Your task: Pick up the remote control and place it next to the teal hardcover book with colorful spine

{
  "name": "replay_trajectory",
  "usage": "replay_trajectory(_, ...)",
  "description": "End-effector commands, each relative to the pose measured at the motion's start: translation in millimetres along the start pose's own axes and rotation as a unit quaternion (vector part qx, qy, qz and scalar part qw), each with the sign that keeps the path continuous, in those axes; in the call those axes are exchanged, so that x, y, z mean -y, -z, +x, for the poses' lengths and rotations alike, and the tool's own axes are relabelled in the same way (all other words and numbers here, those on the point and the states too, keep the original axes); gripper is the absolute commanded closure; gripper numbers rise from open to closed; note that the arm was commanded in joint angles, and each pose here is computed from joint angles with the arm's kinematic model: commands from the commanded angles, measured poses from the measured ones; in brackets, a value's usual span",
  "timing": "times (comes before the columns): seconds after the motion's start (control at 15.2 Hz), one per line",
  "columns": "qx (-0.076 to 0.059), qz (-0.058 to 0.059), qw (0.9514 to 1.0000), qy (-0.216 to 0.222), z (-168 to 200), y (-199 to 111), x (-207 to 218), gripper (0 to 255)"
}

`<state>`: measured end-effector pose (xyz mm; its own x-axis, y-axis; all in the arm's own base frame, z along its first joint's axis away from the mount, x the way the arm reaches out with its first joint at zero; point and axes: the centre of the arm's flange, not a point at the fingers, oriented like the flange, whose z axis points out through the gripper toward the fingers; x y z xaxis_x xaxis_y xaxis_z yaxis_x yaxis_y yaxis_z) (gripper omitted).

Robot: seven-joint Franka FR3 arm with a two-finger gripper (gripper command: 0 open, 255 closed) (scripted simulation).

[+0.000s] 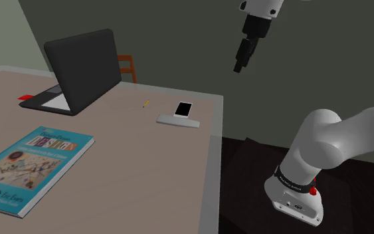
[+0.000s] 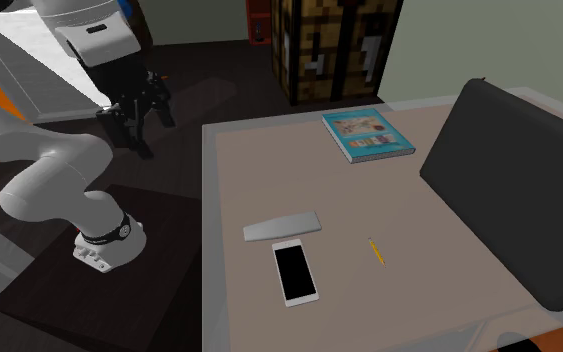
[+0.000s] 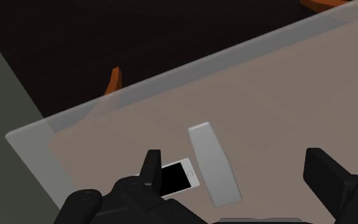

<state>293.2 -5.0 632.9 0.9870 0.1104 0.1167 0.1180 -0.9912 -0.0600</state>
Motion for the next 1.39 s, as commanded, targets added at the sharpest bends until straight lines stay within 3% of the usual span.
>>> replay_trajectory(0.0,0.0,0.0,1.0,0.0,0.0,0.0,0.0,0)
replay_trajectory(0.66,0.023,-0.009,0.9978,0.062,88.1,-104.0,8.9,0)
replay_trajectory(1.32,0.045,-0.018,0.9912,0.123,169.7,-212.2,26.3,0)
